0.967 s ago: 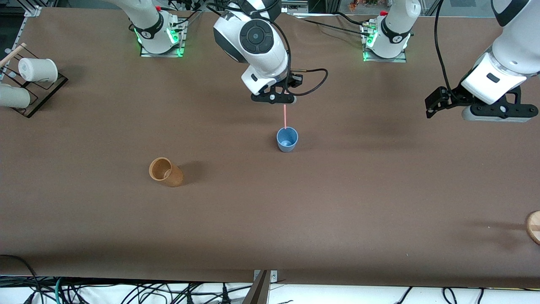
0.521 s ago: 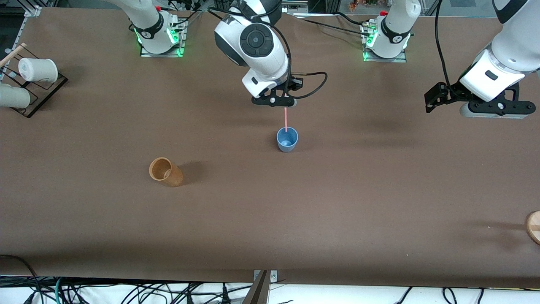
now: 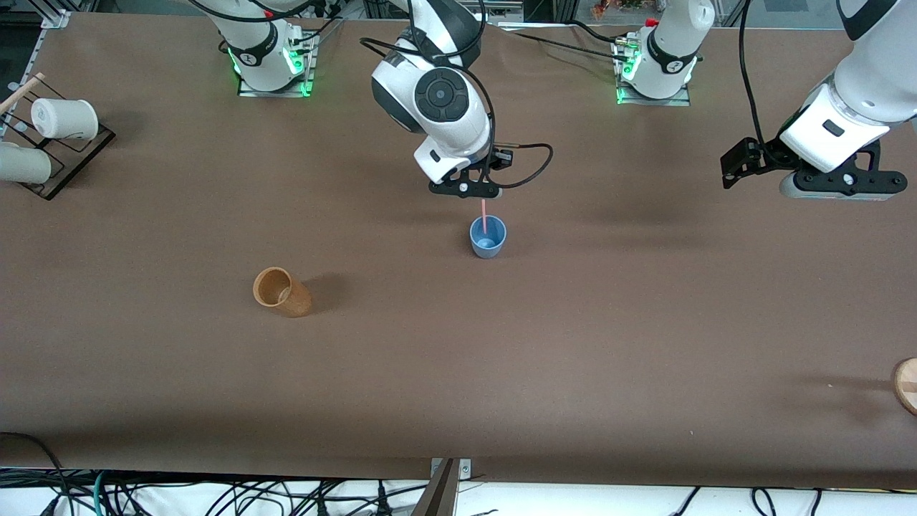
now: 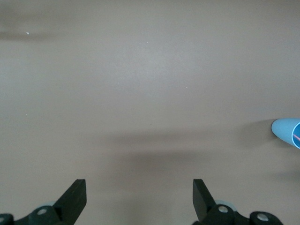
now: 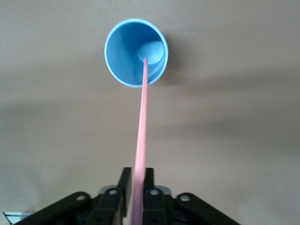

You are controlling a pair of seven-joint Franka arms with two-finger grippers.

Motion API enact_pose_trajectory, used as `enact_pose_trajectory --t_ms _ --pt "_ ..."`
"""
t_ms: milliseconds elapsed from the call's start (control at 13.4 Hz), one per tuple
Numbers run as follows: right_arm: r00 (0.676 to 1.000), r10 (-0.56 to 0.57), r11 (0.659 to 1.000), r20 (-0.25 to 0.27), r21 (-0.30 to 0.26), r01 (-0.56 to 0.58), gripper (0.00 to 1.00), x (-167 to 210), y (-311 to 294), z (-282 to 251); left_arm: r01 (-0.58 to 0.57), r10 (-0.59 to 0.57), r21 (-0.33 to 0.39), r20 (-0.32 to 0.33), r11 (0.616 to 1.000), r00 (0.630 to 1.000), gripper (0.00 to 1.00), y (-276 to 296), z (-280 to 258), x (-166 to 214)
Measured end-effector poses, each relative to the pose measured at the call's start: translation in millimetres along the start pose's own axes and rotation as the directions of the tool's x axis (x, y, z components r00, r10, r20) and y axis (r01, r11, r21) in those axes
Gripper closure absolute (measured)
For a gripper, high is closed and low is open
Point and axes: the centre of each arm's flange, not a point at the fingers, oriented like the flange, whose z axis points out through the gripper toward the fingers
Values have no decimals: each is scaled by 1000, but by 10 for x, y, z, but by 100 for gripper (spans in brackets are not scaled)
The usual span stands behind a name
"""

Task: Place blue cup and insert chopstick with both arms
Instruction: 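Lower the chopstick into the blue cup with the right gripper, then open the right gripper and withdraw it from the blue cup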

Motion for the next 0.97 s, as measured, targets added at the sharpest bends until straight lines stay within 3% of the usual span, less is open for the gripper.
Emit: enact_pose_trajectory --t_ms 298,372,521,595,967 --pt "993 67 995 -95 86 -59 37 393 294 -874 4 -4 -31 -3 1000 1000 0 23 -31 1" --pt "990 70 994 -122 91 -59 25 524 496 -1174 4 -4 -31 -3 1000 1000 0 23 -32 1" --pt "988 -25 998 -153 48 33 4 799 1089 -1760 4 -4 -31 -3 1000 1000 0 22 -34 1" --pt "984 -85 996 -157 18 88 0 907 1414 -2001 4 -4 -31 -3 1000 1000 0 23 -34 1" --pt "954 -263 962 -145 -118 248 0 1157 2789 -2586 4 -5 -31 -3 1000 1000 0 21 -36 1"
